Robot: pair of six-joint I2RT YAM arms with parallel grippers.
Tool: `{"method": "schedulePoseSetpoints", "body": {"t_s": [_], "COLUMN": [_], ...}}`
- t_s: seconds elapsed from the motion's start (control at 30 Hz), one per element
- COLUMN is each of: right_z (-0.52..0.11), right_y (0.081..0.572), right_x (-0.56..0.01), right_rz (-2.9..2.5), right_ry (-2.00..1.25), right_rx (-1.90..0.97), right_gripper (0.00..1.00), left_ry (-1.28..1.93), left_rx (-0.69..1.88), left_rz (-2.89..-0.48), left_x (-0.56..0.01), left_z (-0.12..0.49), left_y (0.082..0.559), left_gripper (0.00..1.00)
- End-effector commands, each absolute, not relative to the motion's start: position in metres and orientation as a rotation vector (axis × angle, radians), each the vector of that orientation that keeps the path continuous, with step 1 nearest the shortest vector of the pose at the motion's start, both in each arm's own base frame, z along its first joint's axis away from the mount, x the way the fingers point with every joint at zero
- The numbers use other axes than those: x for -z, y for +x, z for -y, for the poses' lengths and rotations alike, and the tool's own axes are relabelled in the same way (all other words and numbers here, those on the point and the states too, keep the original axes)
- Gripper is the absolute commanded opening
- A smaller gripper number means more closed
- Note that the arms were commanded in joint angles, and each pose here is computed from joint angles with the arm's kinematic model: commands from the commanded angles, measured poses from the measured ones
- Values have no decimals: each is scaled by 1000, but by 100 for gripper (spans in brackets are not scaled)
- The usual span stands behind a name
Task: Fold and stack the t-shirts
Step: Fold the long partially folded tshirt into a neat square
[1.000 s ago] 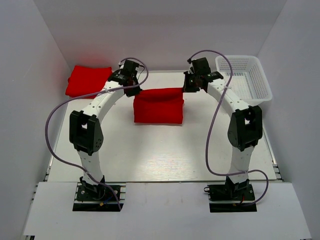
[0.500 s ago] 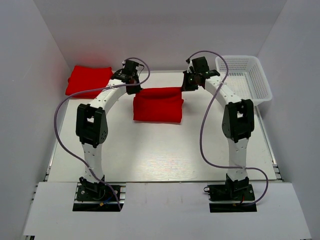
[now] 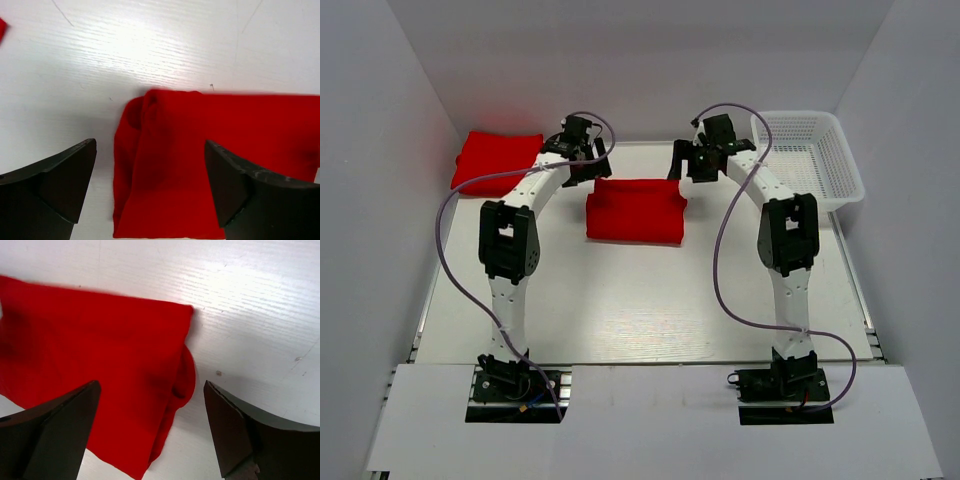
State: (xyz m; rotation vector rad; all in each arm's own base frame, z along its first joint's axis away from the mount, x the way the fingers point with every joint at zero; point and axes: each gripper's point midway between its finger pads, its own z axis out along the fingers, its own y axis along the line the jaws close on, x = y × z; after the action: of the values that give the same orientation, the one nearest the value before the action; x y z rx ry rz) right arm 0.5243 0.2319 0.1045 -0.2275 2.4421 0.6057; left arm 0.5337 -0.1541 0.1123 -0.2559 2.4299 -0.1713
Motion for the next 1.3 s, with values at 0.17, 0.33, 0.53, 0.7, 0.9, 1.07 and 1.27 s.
{"method": "schedulePoseSetpoints", "body": {"t_s": [0.17,0.33,0.53,0.7,0.9,1.07,1.27], "right_z": [-225,-218,-196,-186,-176,-173,-172], "right_y": [542,513,451,408,376,368,366], "right_x": [-185,-188,-212,-190,-188,-185,-181], "right_rz": [-2248,-2256,-2219,-2249,-2259,-2265,-2269], "right_ry": [-247,-267,-252,-242,-231,-229,-234], "right_rx": [-609,-599,-581,-592,-594,-592,-594], "right_gripper": [91,91,91,91,91,91,91], "left_ry": [-277,-160,-4,22,-25,-42,-16], "left_rx": [158,221,327,395,369,230,245], "left_rz": [-2359,-2354,-2417,-2430,-2472,-2516,-2597], "left_x": [-166,-178,-151,-121,-84,-50,-12], "left_z": [130,134,156,166,162,150,153], "left_y": [532,505,475,475,485,491,479], "left_gripper": [100,100,100,100,100,100,100]}}
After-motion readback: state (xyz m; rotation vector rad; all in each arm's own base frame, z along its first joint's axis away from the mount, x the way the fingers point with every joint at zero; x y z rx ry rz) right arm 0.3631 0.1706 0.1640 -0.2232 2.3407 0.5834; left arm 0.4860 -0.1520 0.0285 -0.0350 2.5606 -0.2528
